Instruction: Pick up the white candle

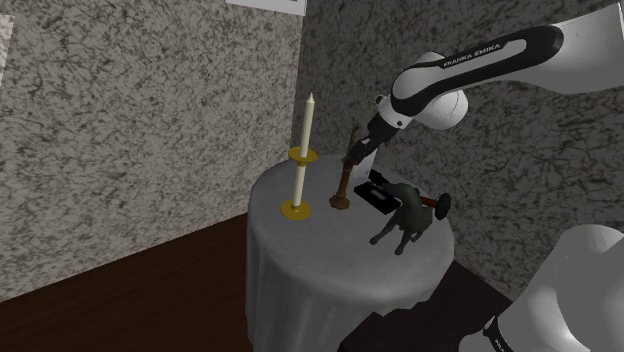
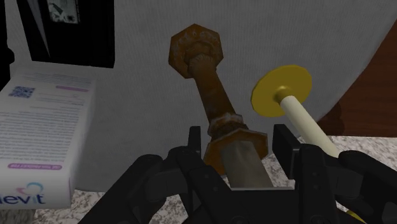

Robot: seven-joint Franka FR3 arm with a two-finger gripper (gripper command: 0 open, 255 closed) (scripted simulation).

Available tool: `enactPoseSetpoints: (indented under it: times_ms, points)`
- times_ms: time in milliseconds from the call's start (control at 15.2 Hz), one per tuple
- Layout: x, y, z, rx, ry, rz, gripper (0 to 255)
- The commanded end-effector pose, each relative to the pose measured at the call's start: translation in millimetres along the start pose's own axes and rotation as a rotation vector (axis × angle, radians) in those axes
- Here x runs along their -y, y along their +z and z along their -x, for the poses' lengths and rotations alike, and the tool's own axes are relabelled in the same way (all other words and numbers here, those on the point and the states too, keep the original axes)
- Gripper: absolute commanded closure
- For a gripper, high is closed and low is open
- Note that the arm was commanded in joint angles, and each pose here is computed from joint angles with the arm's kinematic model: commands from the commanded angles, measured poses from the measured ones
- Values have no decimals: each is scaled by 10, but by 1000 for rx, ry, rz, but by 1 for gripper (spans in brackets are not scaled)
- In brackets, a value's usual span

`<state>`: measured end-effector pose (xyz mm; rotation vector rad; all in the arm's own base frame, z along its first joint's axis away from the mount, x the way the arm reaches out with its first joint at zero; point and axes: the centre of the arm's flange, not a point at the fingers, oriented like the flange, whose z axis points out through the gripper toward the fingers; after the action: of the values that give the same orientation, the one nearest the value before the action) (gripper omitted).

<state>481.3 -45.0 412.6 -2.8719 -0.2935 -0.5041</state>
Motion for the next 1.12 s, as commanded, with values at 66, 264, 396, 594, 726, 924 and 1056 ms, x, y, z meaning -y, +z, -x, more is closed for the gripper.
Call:
enactPoseSetpoints:
  times_ms: [66,264,396,594,726,924,1056]
  points:
    - [-4,8,6,2,0,0,255]
    - [23,-138,-50,2,0,0,255]
    - [41,-235,-87,2,0,0,255]
    - [68,-380,-144,2,0,0,255]
    - [87,-478,-181,2,0,0,255]
    - [114,-623,-237,2,0,0,255]
    - [132,-720,-275,2,0,0,255]
